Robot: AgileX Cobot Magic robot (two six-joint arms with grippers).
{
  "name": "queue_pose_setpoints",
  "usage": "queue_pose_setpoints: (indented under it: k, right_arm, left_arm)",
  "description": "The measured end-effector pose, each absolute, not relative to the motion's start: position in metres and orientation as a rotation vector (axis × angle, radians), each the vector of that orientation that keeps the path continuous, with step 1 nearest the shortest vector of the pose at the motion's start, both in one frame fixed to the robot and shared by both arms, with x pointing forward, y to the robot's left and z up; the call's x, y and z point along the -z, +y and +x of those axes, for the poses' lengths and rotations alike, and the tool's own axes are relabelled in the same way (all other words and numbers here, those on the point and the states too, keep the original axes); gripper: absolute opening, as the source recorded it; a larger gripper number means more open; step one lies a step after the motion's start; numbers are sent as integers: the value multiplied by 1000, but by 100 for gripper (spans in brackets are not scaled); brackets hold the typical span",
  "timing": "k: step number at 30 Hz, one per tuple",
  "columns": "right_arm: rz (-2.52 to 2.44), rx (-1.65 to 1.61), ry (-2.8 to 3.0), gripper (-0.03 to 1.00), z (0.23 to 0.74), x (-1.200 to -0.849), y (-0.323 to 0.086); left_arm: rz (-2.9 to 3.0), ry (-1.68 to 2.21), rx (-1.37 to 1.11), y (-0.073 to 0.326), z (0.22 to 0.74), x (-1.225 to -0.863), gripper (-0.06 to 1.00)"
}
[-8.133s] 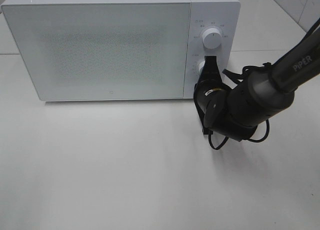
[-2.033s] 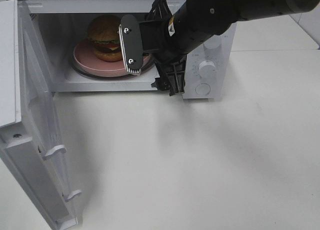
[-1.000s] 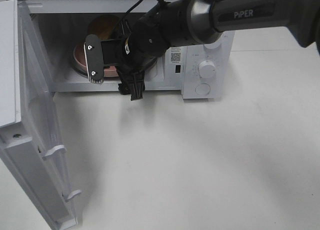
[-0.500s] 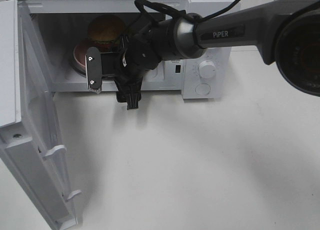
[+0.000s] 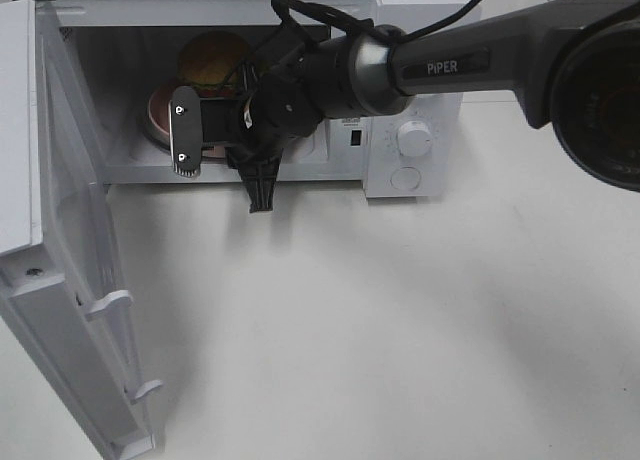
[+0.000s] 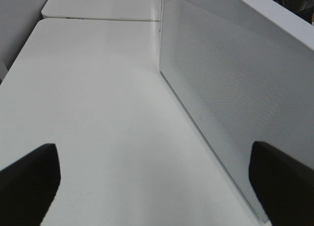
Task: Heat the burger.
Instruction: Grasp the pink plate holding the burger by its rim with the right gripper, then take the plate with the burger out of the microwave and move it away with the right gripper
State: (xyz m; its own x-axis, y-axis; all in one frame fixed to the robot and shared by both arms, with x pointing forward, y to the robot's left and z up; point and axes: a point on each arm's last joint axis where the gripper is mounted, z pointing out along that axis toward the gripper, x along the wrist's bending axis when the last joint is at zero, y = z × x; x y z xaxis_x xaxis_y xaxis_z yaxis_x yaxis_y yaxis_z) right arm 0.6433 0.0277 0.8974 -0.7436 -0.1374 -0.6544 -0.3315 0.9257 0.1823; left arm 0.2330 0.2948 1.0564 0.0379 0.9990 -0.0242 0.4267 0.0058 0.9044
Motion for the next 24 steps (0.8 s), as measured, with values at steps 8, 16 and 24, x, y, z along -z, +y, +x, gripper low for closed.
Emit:
queue_pose_setpoints:
  k: [8, 16, 24]
  right_arm:
    - [-306, -342, 2456, 6, 640, -902, 24]
    - [-298, -317, 2477, 6, 637, -913, 20]
    - [-376, -287, 2481, 6, 623, -918, 11]
  left_arm:
    - [1532, 1498, -924, 295, 233, -1056, 99]
    - [1532, 1498, -924, 295, 233, -1056, 99]
    - [1532, 1498, -924, 295, 233, -1056, 99]
